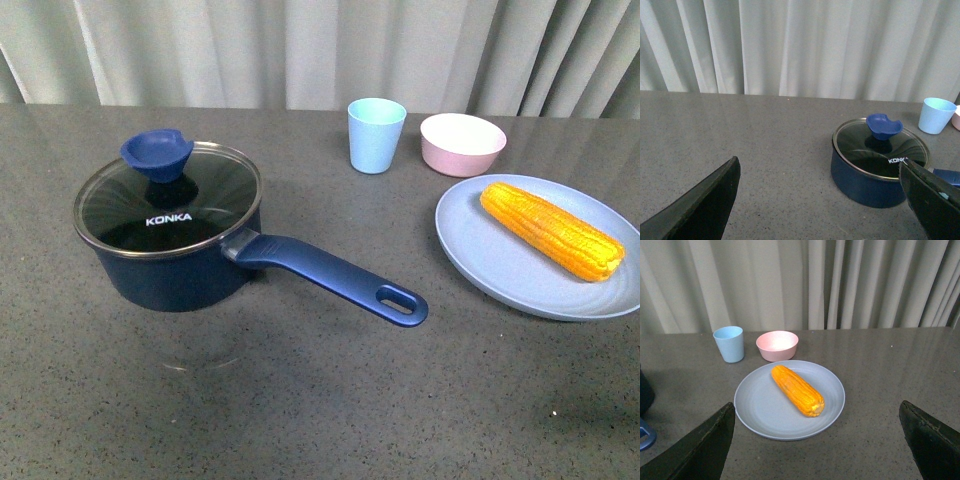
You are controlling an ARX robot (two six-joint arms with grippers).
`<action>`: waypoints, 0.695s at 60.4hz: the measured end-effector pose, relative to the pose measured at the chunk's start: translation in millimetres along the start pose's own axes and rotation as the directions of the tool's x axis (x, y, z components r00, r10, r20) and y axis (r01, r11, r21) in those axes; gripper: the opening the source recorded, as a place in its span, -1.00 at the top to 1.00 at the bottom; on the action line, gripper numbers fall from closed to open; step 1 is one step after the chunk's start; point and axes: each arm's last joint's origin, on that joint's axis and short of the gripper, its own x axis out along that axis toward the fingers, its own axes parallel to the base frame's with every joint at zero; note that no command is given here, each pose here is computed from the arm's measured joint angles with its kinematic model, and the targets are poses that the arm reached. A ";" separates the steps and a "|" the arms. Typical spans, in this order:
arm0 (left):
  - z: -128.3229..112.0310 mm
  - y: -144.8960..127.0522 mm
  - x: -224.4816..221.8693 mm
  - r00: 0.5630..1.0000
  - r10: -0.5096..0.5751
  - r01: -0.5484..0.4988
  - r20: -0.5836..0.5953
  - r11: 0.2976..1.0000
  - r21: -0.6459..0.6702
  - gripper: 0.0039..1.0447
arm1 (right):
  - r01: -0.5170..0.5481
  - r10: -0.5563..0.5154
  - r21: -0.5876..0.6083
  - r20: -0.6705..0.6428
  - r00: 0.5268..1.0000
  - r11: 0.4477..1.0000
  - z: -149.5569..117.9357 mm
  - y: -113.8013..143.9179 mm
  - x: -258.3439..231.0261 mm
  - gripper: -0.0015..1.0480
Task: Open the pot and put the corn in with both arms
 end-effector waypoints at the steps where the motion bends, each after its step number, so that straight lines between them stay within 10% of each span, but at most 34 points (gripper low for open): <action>1: 0.0 0.0 0.0 1.000 0.000 0.000 0.000 1.000 0.000 -0.84 | 0.000 0.000 0.000 0.000 1.000 1.000 0.0 0.0 0.0 -0.83; 8: -0.9 -0.1 0.4 0.999 -0.015 0.015 -0.029 1.000 -0.010 -0.84 | 0.000 0.000 0.000 0.000 1.000 1.000 0.0 0.0 0.0 -0.83; 17: 0.3 -5.8 12.1 0.923 -0.130 0.093 -0.362 0.989 -0.117 -0.84 | 0.000 0.000 0.000 0.000 1.000 1.000 0.0 0.0 0.0 -0.83; 42: 14.2 -22.7 82.9 0.921 -0.204 0.167 -0.333 0.977 -0.135 -0.84 | 0.000 0.000 0.000 0.000 1.000 1.000 0.0 0.0 0.0 -0.83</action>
